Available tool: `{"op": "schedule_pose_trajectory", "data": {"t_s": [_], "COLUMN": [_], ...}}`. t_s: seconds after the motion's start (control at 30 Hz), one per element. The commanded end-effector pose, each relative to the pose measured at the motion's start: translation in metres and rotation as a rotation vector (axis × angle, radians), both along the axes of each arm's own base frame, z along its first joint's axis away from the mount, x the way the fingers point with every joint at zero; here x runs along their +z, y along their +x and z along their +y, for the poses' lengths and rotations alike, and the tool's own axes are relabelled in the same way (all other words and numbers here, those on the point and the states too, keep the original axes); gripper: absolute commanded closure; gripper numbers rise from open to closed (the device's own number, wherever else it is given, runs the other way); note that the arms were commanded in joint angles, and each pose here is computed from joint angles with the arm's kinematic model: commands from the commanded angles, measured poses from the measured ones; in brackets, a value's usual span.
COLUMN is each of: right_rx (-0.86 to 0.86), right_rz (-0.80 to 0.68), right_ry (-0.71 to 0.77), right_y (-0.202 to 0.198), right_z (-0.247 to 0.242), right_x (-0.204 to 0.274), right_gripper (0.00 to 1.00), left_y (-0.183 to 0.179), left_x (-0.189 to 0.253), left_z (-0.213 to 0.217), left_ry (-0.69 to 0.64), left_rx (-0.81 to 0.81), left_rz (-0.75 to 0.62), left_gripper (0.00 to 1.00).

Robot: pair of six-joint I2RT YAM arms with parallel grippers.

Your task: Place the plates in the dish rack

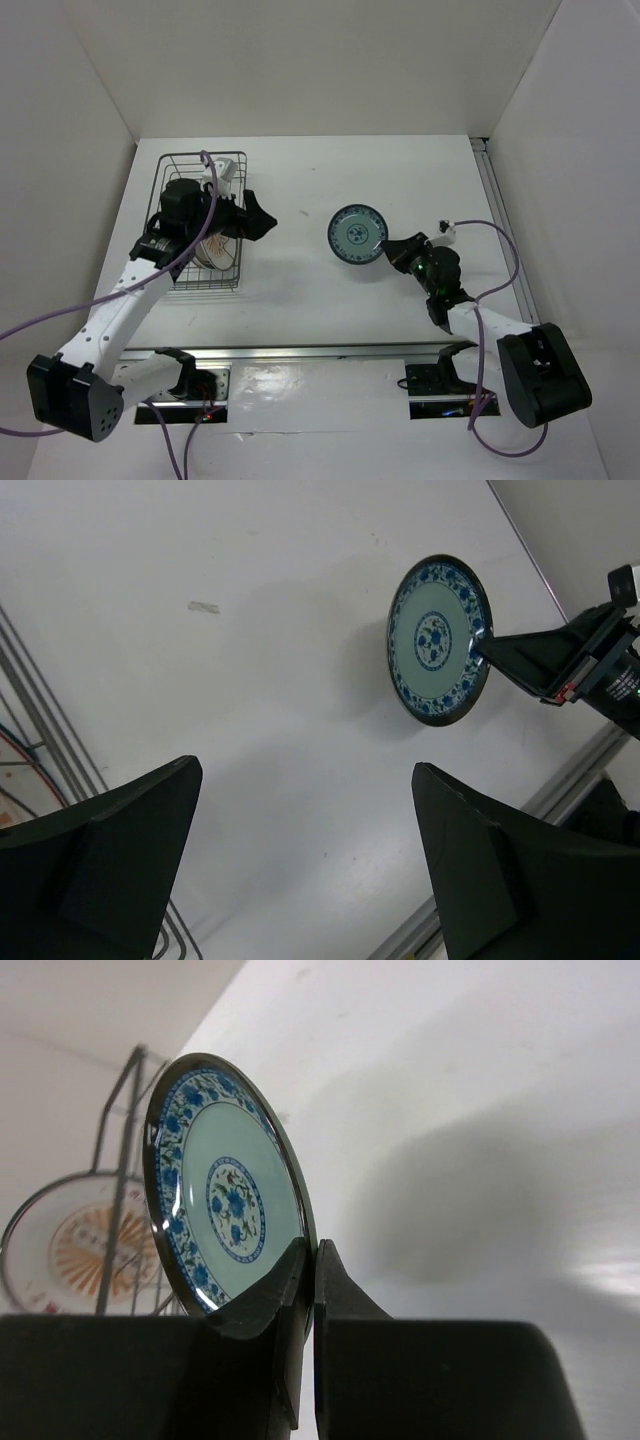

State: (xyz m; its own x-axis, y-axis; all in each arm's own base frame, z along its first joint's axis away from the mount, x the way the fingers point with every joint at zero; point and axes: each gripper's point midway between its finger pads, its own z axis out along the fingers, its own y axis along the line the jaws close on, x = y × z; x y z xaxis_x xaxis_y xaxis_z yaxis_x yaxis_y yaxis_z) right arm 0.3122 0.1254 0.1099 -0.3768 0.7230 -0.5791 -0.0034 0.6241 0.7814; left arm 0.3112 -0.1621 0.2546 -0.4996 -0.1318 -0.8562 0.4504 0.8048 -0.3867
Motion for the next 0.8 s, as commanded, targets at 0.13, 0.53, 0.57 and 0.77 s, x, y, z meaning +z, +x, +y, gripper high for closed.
{"op": "schedule_pose_trajectory", "data": {"t_s": [0.13, 0.53, 0.57, 0.77], "right_rx": [0.261, 0.332, 0.35, 0.374], "right_rz": [-0.327, -0.418, -0.425, -0.448], "right_ry": [0.019, 0.064, 0.07, 0.088], "right_y": [-0.011, -0.021, -0.024, -0.021], "right_z": [0.059, 0.106, 0.113, 0.129], "right_x": [0.085, 0.123, 0.126, 0.139], "right_gripper": [1.0, 1.0, 1.0, 1.0], "left_y": [0.002, -0.006, -0.006, -0.009], "left_x": [0.017, -0.003, -0.003, -0.007], "left_z": [-0.027, -0.047, -0.047, -0.05], "left_ry": [-0.108, -0.163, -0.163, -0.177], "left_rx": [-0.121, -0.231, -0.231, -0.254], "left_rz": [0.003, 0.072, 0.072, 0.094], "left_gripper": [0.0, 0.0, 0.0, 0.04]}}
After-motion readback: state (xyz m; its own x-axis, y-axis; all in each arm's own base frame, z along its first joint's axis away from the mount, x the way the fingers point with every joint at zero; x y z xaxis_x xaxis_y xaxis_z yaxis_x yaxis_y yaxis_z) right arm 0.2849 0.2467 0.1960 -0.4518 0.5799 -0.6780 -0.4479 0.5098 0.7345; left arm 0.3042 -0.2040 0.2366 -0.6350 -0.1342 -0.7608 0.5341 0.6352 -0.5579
